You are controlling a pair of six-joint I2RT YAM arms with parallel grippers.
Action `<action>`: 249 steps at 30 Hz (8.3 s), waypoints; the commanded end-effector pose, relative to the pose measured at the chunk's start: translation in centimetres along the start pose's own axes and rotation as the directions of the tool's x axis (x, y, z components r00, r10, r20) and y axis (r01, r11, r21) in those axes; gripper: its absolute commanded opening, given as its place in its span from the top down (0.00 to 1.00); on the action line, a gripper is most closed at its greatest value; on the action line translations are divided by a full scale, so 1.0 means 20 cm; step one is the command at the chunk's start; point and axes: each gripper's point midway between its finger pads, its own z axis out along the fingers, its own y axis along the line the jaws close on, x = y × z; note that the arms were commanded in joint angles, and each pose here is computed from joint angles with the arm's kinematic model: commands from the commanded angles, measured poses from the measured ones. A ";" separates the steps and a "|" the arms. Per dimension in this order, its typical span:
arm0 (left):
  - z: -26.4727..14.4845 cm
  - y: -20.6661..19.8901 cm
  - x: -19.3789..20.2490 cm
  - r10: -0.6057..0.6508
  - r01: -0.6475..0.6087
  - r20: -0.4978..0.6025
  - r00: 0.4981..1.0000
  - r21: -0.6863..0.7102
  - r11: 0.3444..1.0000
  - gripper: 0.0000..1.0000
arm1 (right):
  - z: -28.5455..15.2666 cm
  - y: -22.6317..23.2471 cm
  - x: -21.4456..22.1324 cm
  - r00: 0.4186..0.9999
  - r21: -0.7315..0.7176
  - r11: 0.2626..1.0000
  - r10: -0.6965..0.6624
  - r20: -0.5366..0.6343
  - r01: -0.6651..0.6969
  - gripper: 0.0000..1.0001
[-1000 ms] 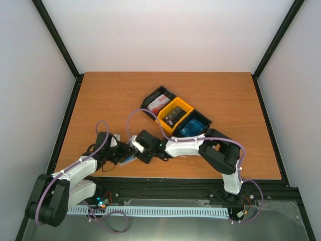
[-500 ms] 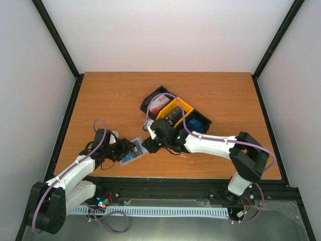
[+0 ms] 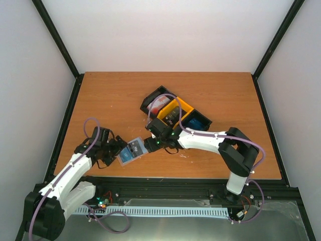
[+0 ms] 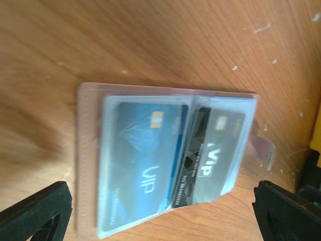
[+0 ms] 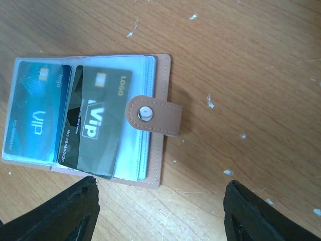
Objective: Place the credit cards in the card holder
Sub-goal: Close the card holder at the center of the board.
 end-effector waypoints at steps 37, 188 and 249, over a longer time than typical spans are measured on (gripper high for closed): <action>0.11 -0.03 0.08 0.122 -0.112 -0.062 0.991 0.144 0.983 0.00 | 0.25 -0.02 -0.14 0.999 0.152 0.988 0.008 -0.036 -0.002 0.93; 0.22 -0.16 0.19 0.192 -0.177 -0.248 0.950 0.082 0.981 0.33 | 0.28 0.01 0.06 0.936 -0.128 0.946 0.262 -0.235 -0.297 0.92; 0.36 0.02 0.15 0.179 -0.226 -0.282 0.943 -0.145 0.963 0.65 | 0.02 -0.01 -0.13 0.922 0.002 0.929 0.368 -0.121 -0.370 0.83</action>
